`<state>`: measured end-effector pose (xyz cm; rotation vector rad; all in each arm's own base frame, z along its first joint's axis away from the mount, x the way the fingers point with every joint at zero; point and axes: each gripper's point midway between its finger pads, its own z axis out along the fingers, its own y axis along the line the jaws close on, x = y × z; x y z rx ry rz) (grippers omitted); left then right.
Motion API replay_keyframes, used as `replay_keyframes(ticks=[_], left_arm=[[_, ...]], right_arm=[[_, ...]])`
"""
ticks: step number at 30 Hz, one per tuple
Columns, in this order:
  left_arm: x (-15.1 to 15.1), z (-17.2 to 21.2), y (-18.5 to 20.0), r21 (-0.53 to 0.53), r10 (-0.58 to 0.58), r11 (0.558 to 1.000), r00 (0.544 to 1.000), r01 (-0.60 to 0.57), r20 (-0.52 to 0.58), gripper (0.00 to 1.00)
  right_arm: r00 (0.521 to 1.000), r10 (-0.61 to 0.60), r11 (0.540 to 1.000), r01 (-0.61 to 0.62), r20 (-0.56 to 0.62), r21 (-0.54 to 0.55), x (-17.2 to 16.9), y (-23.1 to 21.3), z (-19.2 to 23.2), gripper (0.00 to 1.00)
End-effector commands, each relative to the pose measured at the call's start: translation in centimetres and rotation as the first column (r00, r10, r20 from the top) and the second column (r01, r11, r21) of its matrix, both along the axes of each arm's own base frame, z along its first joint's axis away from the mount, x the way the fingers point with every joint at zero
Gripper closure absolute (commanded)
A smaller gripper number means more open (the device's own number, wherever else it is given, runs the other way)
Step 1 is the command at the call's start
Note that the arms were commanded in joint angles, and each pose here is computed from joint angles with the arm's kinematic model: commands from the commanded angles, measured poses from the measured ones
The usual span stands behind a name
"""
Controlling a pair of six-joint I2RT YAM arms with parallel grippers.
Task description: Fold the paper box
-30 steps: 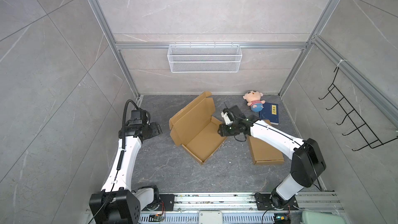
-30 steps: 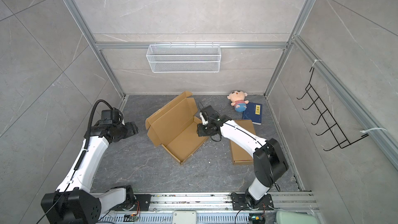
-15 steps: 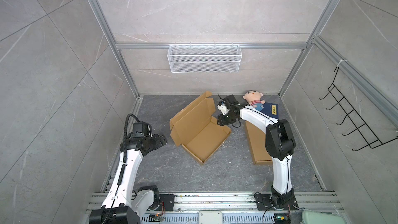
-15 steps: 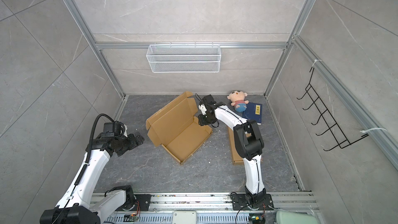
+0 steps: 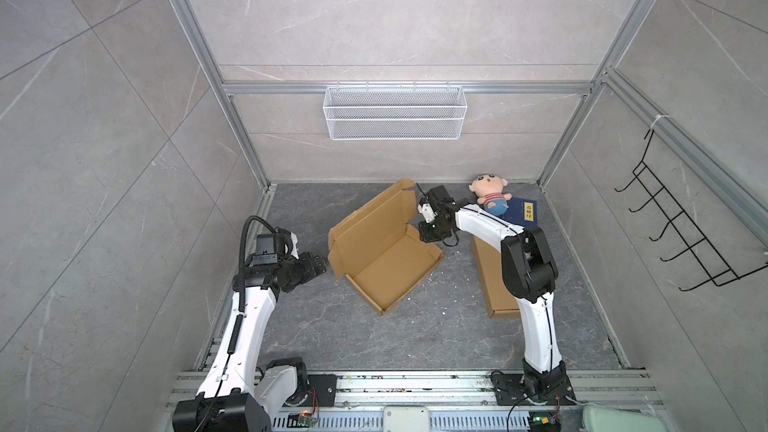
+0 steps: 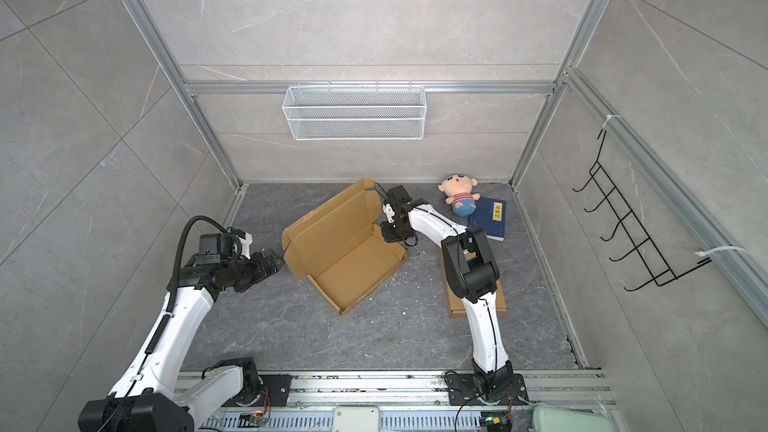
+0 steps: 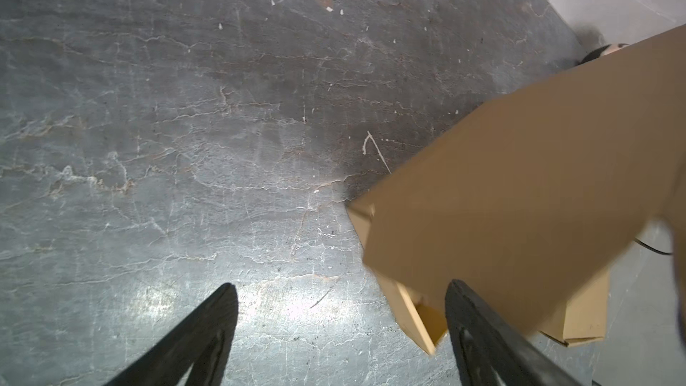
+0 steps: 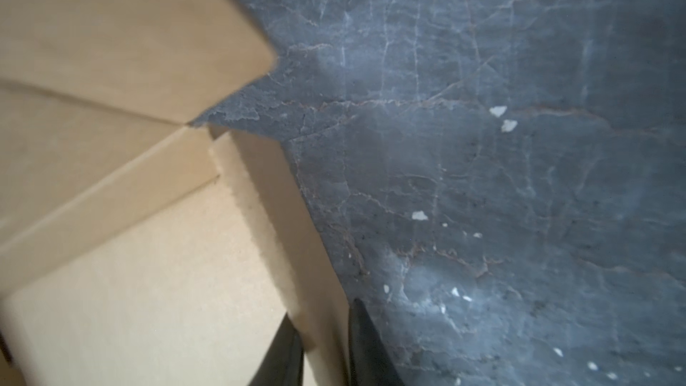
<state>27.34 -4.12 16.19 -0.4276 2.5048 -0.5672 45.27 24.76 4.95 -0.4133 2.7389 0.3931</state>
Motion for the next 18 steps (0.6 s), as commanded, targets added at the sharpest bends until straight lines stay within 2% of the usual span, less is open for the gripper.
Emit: replay_keyframes(ticks=[1,7,11,18], left_arm=[[1.0,3.3,0.0,0.018,-0.026,1.0,0.991,0.024,0.128,0.13],[1.7,5.5,0.2,0.069,-0.069,0.996,0.97,0.054,0.232,0.14],[2.7,6.5,-0.9,0.05,-0.127,0.992,0.943,0.117,0.309,0.18],[4.4,7.5,-2.3,0.006,-0.168,0.983,0.899,0.181,0.405,0.21]], right_arm=[[0.994,-0.105,0.994,0.104,-0.011,-0.011,-1.2,-1.1,0.1,0.81],[0.981,-0.191,0.981,0.19,-0.025,-0.04,-4.0,-3.5,0.1,0.83],[0.969,-0.244,0.969,0.243,-0.048,-0.041,-5.9,-4.5,0.0,0.83],[0.971,-0.234,0.971,0.23,-0.053,-0.072,-6.8,-5.7,-0.4,0.83]])
